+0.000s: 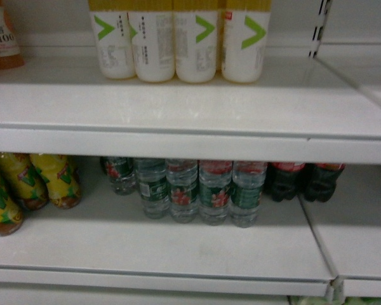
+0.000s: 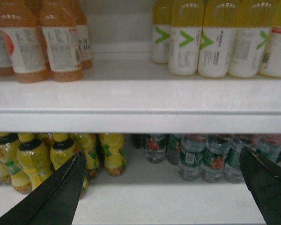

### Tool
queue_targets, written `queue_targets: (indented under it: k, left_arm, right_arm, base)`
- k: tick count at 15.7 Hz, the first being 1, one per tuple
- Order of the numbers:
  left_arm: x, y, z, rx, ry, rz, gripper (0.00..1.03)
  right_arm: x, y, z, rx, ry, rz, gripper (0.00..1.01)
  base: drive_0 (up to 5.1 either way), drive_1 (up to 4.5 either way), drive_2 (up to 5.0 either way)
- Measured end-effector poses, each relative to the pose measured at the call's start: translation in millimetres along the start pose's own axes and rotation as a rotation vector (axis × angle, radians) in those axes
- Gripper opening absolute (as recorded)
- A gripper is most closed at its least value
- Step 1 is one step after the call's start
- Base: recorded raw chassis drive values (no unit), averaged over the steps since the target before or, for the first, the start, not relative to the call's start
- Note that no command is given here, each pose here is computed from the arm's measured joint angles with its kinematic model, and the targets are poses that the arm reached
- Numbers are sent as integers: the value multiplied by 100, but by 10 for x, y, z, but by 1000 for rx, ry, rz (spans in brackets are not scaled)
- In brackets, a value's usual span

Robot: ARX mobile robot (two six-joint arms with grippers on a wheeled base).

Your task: Move water from second to third shelf

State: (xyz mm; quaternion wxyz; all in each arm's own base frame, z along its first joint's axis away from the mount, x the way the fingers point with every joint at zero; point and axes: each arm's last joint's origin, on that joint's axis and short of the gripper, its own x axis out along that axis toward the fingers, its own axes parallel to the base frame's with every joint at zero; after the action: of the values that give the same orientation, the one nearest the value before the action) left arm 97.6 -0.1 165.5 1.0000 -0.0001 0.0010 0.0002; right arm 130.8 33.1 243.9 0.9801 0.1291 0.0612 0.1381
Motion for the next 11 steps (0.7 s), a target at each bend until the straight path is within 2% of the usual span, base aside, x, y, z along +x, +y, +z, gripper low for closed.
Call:
queue_targets:
  k: [10,11]
  left_arm:
    - [0,0,1,0,-1,-1,98]
    - [0,0,0,0,0,-1,98]
  right_arm:
    - [0,2,8,0,-3,1,45]
    - [0,2,8,0,-3,1,45]
  base:
    - [0,0,0]
    - [-433,118,324]
